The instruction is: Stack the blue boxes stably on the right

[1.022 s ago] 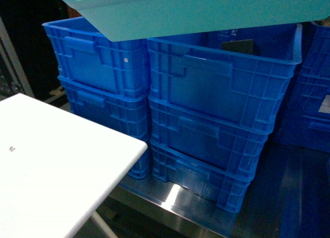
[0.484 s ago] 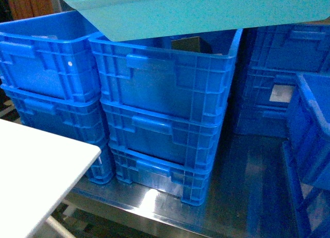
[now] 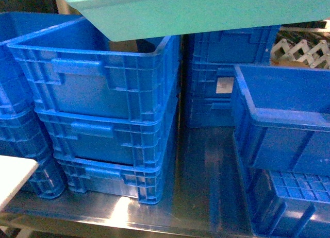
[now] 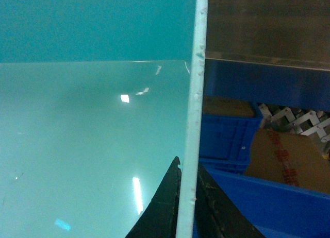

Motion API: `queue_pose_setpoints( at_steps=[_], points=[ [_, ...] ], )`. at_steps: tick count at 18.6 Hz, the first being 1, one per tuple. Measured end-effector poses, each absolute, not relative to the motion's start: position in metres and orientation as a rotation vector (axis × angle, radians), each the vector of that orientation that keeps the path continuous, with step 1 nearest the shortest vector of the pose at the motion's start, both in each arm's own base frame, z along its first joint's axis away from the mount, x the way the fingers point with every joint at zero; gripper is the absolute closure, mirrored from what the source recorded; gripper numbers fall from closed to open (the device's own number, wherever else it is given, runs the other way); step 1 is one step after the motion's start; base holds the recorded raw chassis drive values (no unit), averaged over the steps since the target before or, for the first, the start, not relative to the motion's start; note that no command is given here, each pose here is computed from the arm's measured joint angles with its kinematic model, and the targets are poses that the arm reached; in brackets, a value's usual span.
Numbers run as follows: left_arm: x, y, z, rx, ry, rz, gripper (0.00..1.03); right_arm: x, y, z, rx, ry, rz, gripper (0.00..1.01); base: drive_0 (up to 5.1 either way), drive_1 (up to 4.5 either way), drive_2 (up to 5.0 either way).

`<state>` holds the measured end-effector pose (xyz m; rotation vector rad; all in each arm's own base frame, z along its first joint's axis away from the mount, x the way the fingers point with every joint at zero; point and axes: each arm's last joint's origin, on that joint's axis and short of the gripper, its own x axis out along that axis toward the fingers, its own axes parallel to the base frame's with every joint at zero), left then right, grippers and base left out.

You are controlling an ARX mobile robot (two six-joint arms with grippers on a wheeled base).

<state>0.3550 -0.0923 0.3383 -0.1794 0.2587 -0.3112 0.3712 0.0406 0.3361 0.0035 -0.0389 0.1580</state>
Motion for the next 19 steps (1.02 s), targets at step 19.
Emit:
queue_pose_setpoints(
  at_steps=[19],
  points=[
    [0.3548, -0.0918, 0.3383, -0.174, 0.257, -0.310, 1.01, 0.3715, 0.0424, 0.3354, 0.005, -0.038, 0.162, 0.94, 1.7, -2.40, -1.5]
  ],
)
